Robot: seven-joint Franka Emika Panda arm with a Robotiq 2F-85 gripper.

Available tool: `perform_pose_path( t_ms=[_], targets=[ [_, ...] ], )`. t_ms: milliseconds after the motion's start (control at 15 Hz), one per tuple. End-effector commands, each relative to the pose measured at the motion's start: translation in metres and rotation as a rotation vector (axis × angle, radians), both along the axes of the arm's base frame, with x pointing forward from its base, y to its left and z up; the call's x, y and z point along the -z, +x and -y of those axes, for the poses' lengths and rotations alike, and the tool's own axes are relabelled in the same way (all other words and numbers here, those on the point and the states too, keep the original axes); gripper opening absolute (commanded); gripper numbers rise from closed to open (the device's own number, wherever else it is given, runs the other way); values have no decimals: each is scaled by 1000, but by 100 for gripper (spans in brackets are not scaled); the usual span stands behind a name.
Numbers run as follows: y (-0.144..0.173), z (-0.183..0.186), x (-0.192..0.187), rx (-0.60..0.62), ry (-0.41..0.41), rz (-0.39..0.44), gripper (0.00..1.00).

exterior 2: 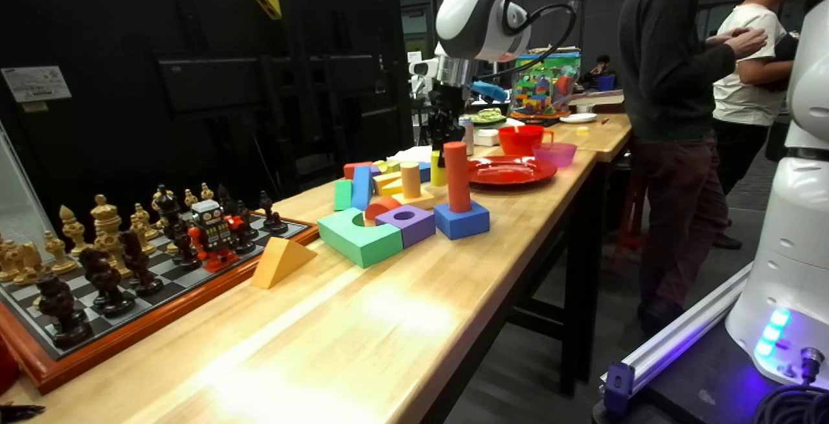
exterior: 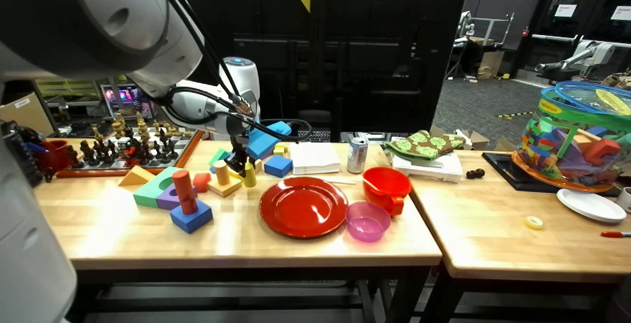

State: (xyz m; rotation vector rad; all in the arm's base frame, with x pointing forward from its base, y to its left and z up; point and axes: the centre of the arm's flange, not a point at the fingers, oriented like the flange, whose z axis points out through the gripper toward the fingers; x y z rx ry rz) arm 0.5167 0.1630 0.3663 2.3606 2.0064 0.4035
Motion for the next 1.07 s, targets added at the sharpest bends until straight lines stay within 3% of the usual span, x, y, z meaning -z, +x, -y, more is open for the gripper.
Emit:
perform_pose_path(
  t_ms=[0,467,1000],
  targets=[
    [-37,-15,-32,-11,-60,62,16],
    [-82,-64,-71,-92,-155,209,16],
    [-115,-111,-83,-200,-212,337,16]
  ],
)
